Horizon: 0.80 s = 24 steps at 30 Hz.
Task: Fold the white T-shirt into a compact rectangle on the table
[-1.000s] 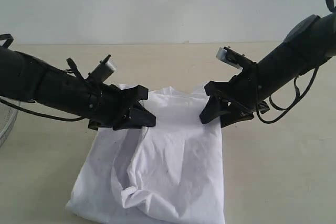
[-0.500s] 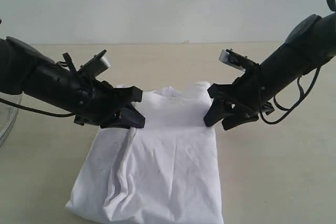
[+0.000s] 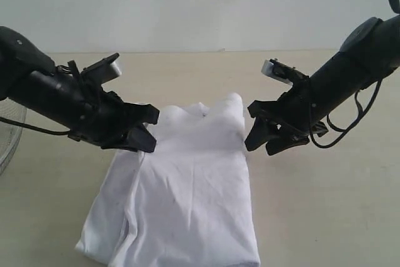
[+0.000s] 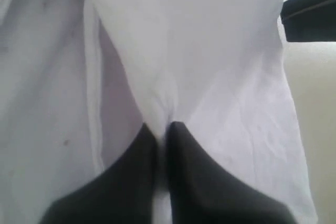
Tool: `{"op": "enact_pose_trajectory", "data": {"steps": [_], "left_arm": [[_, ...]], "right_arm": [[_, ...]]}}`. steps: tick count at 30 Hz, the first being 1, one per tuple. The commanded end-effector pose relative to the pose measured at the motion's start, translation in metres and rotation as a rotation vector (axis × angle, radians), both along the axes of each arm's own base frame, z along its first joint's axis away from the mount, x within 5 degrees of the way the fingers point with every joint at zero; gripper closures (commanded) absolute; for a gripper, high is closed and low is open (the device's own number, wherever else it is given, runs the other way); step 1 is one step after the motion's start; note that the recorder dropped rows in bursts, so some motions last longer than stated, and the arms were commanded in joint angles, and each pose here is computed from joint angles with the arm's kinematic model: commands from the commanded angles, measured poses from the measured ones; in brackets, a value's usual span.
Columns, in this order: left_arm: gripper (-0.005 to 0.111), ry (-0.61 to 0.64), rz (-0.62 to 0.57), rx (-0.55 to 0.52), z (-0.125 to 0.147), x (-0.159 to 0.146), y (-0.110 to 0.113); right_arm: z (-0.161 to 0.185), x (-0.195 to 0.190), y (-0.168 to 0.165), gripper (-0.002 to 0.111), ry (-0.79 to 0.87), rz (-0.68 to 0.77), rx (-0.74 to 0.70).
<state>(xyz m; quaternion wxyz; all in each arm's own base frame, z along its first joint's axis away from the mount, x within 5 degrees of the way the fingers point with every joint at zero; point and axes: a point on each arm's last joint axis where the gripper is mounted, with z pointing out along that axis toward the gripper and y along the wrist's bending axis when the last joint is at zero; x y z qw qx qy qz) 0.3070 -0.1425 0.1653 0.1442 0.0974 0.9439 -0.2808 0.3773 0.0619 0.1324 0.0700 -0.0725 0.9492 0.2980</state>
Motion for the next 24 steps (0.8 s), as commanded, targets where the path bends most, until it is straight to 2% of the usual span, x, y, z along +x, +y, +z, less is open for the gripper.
{"op": "enact_pose_trajectory", "data": {"steps": [1, 10, 18, 19, 21, 22, 23, 24], "left_arm": [[0.102, -0.007, -0.008, 0.036, 0.002, -0.001, 0.002], [0.102, -0.029, -0.024, 0.047, 0.009, -0.003, 0.003], [0.1, 0.031, -0.01, 0.094, -0.015, 0.0, 0.005], [0.097, 0.031, -0.01, 0.094, -0.015, 0.0, 0.005], [0.075, 0.03, -0.01, 0.094, -0.015, 0.0, 0.005], [0.056, 0.044, 0.015, 0.088, -0.015, 0.0, 0.005], [0.046, 0.051, 0.047, 0.085, -0.015, 0.001, 0.006], [0.043, 0.055, 0.066, 0.082, -0.015, 0.002, 0.007]], "right_arm": [[0.0, 0.001, -0.003, 0.061, -0.005, -0.006, -0.01], [0.0, 0.001, -0.003, 0.061, -0.003, -0.009, -0.01], [0.0, 0.001, -0.003, 0.061, -0.002, -0.009, -0.009], [0.0, 0.001, -0.003, 0.061, -0.002, -0.009, -0.009], [0.0, 0.001, -0.003, 0.061, 0.0, -0.005, -0.008], [0.0, 0.001, -0.002, 0.061, 0.002, -0.004, -0.007], [0.0, 0.0, -0.002, 0.061, 0.004, -0.002, -0.005], [0.0, 0.0, -0.002, 0.061, 0.004, -0.002, -0.005]]}}
